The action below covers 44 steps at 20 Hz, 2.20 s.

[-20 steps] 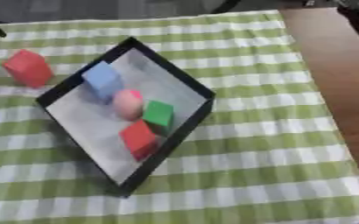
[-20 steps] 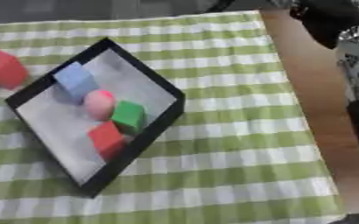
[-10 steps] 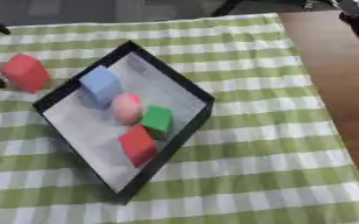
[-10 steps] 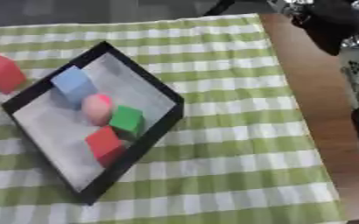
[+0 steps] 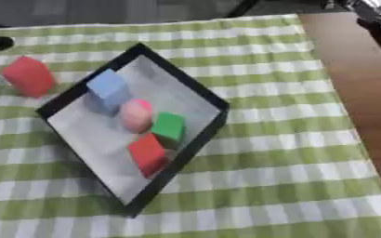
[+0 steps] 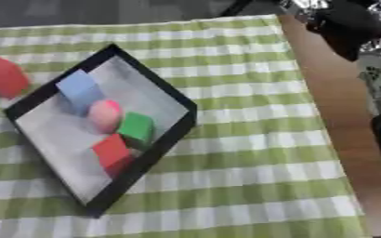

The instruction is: Pick up objects on the table and place them in the box.

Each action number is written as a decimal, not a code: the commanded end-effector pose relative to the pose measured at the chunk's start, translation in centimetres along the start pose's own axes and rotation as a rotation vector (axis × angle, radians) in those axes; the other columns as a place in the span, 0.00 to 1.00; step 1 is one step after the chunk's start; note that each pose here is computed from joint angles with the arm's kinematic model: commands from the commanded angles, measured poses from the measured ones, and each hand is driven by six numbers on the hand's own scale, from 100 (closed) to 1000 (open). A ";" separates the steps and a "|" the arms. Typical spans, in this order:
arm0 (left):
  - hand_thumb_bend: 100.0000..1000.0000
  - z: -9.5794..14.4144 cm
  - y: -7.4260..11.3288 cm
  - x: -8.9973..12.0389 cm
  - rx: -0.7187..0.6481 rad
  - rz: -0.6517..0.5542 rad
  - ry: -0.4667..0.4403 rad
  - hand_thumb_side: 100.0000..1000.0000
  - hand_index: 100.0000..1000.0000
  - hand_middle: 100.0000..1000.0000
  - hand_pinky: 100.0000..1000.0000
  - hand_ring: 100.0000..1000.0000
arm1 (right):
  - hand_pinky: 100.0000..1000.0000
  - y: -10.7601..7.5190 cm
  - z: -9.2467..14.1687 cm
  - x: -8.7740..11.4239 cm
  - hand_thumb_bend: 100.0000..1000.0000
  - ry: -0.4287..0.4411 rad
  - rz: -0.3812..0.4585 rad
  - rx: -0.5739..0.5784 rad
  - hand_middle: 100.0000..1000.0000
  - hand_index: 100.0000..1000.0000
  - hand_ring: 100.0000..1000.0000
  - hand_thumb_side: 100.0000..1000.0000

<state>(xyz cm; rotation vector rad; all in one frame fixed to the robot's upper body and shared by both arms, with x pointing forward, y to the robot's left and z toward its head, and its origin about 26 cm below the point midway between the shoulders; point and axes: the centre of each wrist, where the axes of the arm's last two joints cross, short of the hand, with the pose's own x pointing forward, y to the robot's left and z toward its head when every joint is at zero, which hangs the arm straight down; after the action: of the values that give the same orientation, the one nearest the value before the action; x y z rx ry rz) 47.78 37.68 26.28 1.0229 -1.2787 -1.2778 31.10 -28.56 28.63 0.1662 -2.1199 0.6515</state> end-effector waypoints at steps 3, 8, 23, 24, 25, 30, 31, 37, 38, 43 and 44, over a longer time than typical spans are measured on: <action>0.54 0.0 1.5 0.4 -0.003 -0.028 -0.012 0.76 0.78 0.67 0.75 0.70 | 0.87 -0.7 0.0 0.6 0.17 0.003 0.037 0.001 0.58 0.74 0.70 0.20; 0.61 -0.5 0.8 0.7 -0.093 -0.043 0.007 0.82 0.79 0.65 0.77 0.73 | 0.87 -0.6 0.1 0.5 0.17 0.008 0.035 0.000 0.58 0.74 0.70 0.20; 0.80 -0.9 0.4 1.4 -0.241 -0.072 0.003 0.70 0.83 0.71 0.85 0.81 | 0.88 -0.6 0.1 0.3 0.16 0.020 0.037 0.000 0.58 0.74 0.70 0.20; 0.80 -1.0 0.4 1.5 -0.246 -0.075 0.003 0.69 0.83 0.71 0.85 0.81 | 0.88 -0.6 0.0 0.3 0.16 0.020 0.037 0.001 0.58 0.74 0.70 0.20; 0.81 -1.0 0.4 1.6 -0.249 -0.077 0.000 0.68 0.83 0.72 0.86 0.81 | 0.88 -0.6 0.1 0.3 0.16 0.021 0.038 0.001 0.58 0.74 0.70 0.20; 0.73 -0.4 1.7 1.6 -0.191 -0.030 -0.067 0.50 0.86 0.78 0.95 0.87 | 0.88 -0.7 0.1 0.2 0.16 0.025 0.040 -0.003 0.58 0.74 0.70 0.20; 0.70 -0.1 2.3 1.6 -0.171 -0.019 -0.090 0.43 0.86 0.78 0.96 0.88 | 0.88 -0.7 0.2 0.2 0.16 0.027 0.040 -0.005 0.58 0.74 0.70 0.21; 0.47 1.5 5.0 1.2 -0.112 -0.014 -0.165 0.00 0.81 0.77 0.96 0.87 | 0.87 -0.8 0.3 0.1 0.15 0.037 0.041 -0.011 0.57 0.74 0.69 0.21; 0.46 1.6 5.1 1.2 -0.112 -0.021 -0.167 0.00 0.80 0.76 0.95 0.86 | 0.87 -0.8 0.3 0.1 0.15 0.036 0.041 -0.011 0.57 0.74 0.69 0.21; 0.45 1.4 4.5 1.4 -0.097 -0.023 -0.224 0.00 0.74 0.71 0.92 0.80 | 0.87 -0.8 0.2 0.2 0.15 0.032 0.039 -0.012 0.57 0.74 0.69 0.21; 0.46 1.3 4.4 1.5 -0.085 -0.024 -0.250 0.00 0.73 0.71 0.91 0.80 | 0.87 -0.8 0.2 0.2 0.14 0.030 0.039 -0.012 0.57 0.74 0.69 0.21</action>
<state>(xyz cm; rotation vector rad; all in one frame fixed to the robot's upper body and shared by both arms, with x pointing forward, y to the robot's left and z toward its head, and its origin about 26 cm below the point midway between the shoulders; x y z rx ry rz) 47.20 35.96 29.16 0.7965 -1.3546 -1.5016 31.40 -28.97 27.89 0.1476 -2.0810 0.6362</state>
